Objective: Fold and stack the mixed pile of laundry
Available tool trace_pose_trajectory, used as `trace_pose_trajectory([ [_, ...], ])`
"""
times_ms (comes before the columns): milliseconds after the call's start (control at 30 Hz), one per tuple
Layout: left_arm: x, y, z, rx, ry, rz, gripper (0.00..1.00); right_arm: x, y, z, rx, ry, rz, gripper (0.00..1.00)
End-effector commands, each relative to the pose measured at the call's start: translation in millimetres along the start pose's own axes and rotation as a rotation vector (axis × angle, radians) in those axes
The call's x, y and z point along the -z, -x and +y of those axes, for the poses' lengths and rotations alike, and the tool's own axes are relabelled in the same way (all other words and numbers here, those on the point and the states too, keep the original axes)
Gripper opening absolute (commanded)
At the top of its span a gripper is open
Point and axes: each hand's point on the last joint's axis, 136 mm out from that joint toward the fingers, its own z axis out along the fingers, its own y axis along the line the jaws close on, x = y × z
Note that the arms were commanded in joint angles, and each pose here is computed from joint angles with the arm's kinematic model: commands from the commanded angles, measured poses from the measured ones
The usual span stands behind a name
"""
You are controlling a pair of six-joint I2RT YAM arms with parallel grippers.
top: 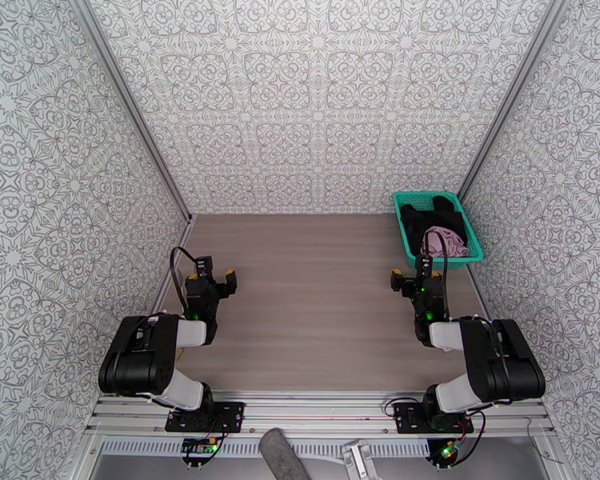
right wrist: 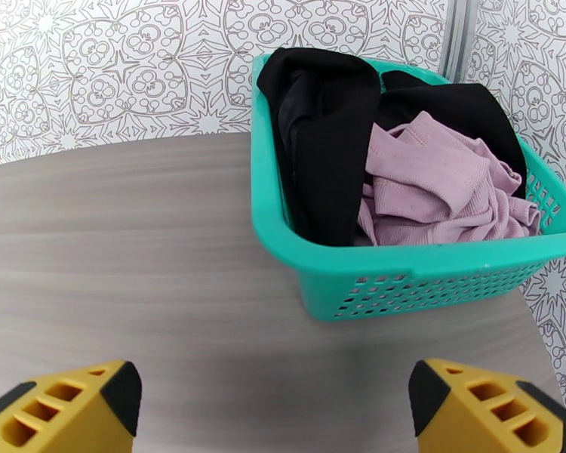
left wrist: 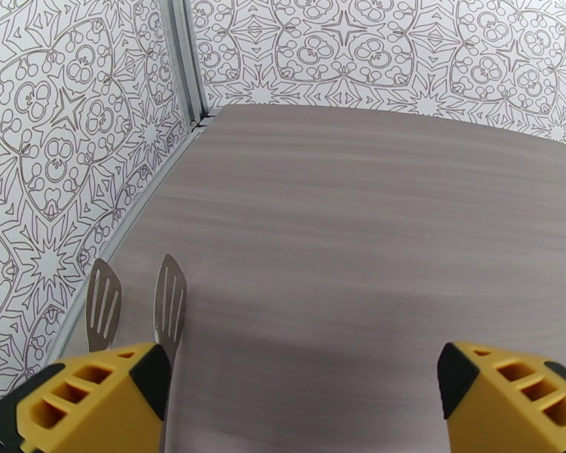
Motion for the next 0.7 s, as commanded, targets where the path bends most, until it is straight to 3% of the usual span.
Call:
trace_pose_trajectory([
  [0, -2.2, 8.0, -3.8, -0.016, -0.020, -0.014, 0.99, -3.4, 5.4, 3.3, 0.007, 0.014, -0.006, 0.99],
  [567, -2.7, 8.2, -3.4, -0.010, -0.025, -0.013, 0.99, -3.6, 5.3, 3.5, 0.004, 0.014, -0.004, 0.99],
  [667, 4.5, 22.0, 5.3, -0.010, 0.052, -0.019, 0.99, 4.7, 21.8, -1.7, -0.010, -0.012, -0.030, 0.99],
])
